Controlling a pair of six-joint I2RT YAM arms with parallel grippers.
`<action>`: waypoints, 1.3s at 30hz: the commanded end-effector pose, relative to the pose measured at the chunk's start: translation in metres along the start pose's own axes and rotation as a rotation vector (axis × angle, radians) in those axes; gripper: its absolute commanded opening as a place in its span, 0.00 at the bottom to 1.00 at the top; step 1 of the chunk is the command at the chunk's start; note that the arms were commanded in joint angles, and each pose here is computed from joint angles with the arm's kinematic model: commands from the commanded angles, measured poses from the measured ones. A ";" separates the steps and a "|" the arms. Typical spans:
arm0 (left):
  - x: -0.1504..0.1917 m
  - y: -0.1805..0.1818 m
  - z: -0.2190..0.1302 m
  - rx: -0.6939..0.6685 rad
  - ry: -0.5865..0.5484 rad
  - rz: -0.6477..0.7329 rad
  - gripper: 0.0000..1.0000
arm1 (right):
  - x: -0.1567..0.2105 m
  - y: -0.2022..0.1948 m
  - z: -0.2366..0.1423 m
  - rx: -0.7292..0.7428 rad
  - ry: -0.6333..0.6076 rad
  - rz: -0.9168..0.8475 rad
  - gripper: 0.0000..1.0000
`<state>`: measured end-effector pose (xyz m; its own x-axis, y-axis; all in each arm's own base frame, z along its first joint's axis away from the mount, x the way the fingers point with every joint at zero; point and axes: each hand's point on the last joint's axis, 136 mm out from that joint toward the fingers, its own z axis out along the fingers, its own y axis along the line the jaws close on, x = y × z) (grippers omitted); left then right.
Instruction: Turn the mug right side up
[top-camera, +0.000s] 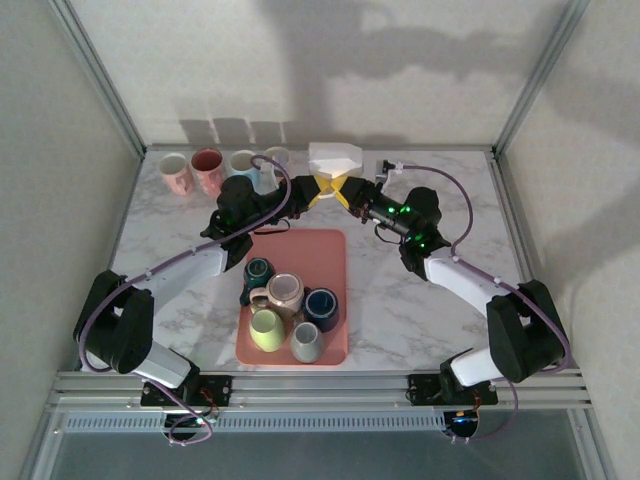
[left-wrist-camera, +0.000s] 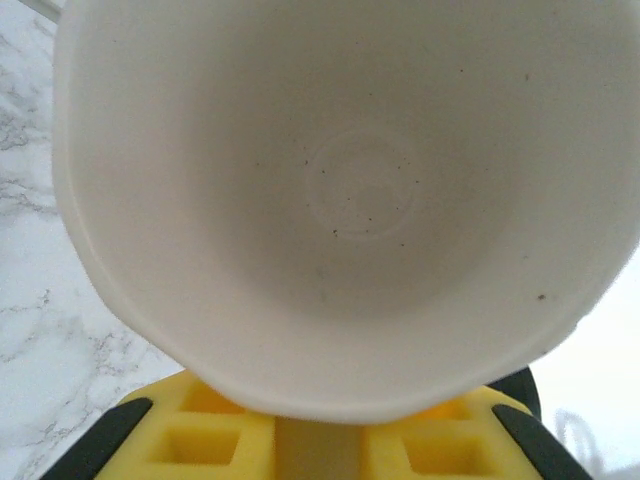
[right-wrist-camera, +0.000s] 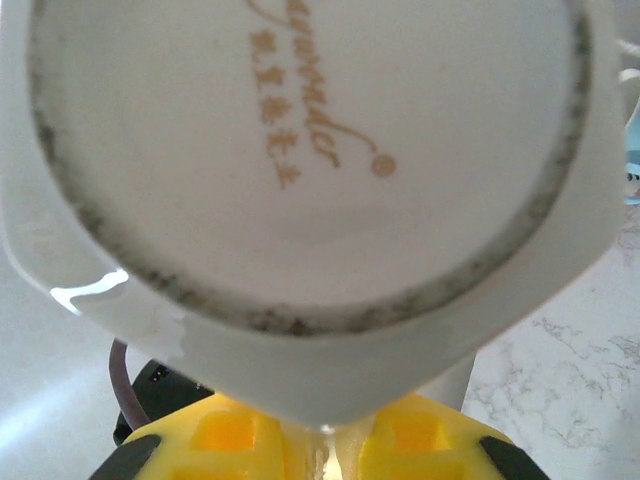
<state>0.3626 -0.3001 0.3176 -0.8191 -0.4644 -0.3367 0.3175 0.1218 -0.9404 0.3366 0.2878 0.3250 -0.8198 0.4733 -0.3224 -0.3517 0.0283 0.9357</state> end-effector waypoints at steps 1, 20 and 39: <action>-0.005 -0.027 0.002 0.080 -0.013 0.087 0.00 | -0.001 0.048 -0.001 -0.094 -0.002 -0.154 0.23; -0.015 -0.041 -0.015 -0.004 -0.057 0.334 0.00 | 0.002 -0.018 -0.075 0.508 0.008 -0.464 0.54; -0.034 -0.004 -0.017 -0.326 -0.002 0.563 0.00 | -0.004 -0.034 -0.114 0.777 0.095 -0.702 0.59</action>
<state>0.3731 -0.2758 0.2821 -0.6934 -0.2373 -0.6803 0.4456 0.6008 -0.6637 0.2977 0.1895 0.2685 -0.6145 0.0801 -0.7848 -0.3983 0.8272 0.3963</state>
